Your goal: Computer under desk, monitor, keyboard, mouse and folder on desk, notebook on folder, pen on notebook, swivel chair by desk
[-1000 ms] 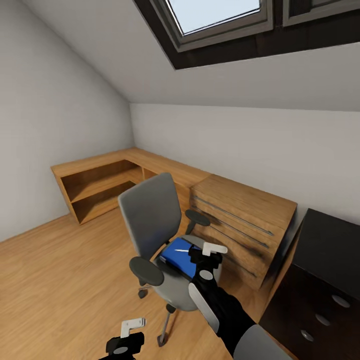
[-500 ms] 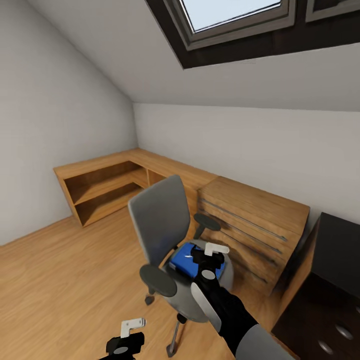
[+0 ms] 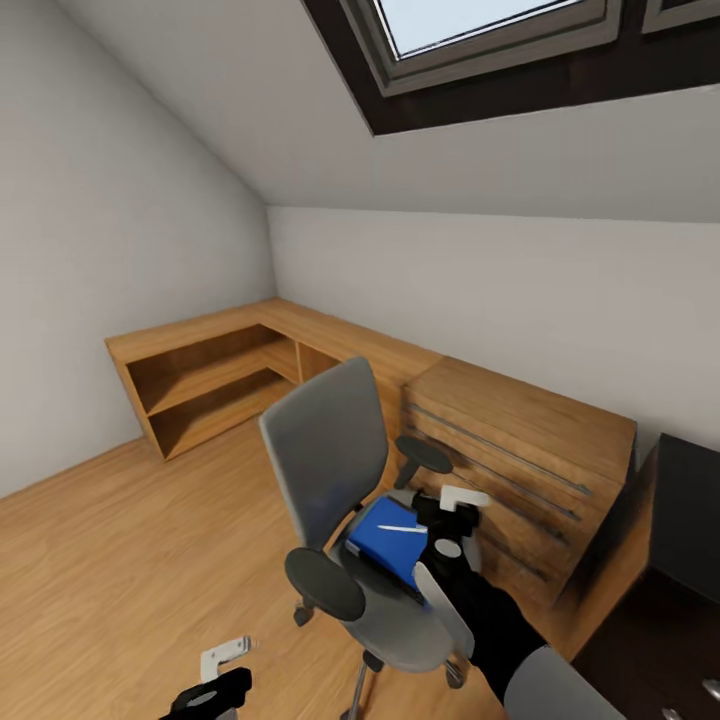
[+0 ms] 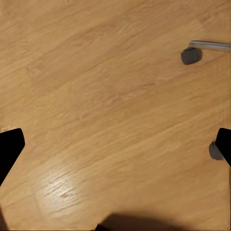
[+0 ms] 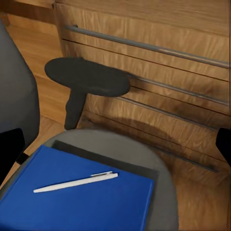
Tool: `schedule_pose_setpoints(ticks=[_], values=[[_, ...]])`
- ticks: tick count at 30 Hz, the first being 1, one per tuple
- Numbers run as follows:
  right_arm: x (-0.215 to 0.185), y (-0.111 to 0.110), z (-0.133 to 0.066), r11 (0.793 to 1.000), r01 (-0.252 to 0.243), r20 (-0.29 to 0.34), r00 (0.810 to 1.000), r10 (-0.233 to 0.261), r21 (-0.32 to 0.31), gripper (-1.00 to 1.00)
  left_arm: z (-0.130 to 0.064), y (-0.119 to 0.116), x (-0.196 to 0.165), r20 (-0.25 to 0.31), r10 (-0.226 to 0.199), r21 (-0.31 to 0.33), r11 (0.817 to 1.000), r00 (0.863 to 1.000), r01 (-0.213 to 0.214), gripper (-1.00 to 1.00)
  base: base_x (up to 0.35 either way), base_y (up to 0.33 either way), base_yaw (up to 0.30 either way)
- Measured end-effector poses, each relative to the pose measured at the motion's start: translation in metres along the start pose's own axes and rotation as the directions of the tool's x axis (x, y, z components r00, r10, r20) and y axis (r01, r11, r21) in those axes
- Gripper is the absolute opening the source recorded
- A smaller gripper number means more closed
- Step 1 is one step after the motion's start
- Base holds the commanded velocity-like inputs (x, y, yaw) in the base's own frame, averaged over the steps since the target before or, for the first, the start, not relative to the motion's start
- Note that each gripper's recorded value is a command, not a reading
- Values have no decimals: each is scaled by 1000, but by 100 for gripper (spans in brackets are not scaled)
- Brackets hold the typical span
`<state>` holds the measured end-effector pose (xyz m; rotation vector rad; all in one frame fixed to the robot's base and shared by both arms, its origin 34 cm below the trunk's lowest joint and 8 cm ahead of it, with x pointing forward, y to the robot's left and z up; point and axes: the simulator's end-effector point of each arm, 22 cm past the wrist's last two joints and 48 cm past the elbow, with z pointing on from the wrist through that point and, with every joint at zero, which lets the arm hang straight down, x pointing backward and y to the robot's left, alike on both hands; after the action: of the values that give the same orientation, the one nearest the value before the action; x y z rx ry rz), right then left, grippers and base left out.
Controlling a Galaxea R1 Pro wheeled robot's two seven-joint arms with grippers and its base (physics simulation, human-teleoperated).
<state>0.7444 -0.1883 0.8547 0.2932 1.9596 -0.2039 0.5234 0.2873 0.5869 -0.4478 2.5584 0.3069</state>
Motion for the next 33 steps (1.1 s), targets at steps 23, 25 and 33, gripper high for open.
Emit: schedule_pose_setpoints(ticks=[23,25,33], values=[[99,-32,14,992,-129,-483,868,115,4,100,18,78,-7,-18,-216,-136,968,976,211,100,127,17,0],[104,-30,10,992,-124,-520,848,105,-1,100,18,78,-7,-18,-216,-134,968,976,212,100,2,0,0],[112,-26,0,996,-79,-594,804,39,-41,100,18,74,-7,-16,-211,-126,970,977,207,100,0,-29,0]])
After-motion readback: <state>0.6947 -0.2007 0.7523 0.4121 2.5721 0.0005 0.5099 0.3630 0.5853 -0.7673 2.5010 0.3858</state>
